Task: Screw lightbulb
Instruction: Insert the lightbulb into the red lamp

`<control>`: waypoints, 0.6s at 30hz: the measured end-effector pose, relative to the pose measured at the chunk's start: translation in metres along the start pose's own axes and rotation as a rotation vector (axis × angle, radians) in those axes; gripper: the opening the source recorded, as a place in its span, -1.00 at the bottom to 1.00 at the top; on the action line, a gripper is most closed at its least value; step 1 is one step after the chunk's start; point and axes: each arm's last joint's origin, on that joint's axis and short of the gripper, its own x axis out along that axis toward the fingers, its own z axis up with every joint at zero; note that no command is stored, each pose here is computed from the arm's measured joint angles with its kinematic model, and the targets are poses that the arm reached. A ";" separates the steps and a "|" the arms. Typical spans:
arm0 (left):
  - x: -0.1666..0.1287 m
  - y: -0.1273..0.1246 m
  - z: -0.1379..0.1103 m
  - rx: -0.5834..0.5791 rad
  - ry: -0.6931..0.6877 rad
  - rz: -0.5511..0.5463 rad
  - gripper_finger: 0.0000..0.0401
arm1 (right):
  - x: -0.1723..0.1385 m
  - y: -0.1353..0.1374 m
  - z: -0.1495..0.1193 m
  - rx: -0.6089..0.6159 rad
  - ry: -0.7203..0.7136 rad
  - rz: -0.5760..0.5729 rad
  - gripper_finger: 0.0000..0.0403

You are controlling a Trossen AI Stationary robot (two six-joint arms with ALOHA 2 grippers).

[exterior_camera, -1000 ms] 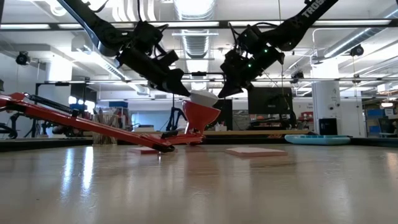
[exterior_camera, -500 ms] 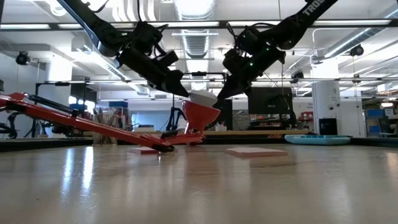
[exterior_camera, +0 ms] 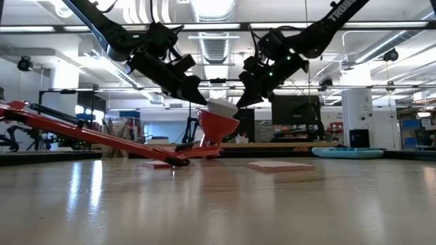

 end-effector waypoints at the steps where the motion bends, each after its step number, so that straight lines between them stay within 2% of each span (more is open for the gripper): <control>1: 0.000 0.000 0.000 0.000 0.000 0.000 0.29 | 0.004 0.000 -0.002 0.000 -0.002 0.017 -0.99; 9: 0.000 0.002 0.001 0.003 -0.004 0.006 0.29 | 0.010 0.006 -0.014 0.021 0.081 0.106 -0.99; 18: 0.000 0.008 0.017 0.038 -0.031 0.018 0.29 | -0.010 0.016 -0.005 -0.010 0.110 0.132 -0.99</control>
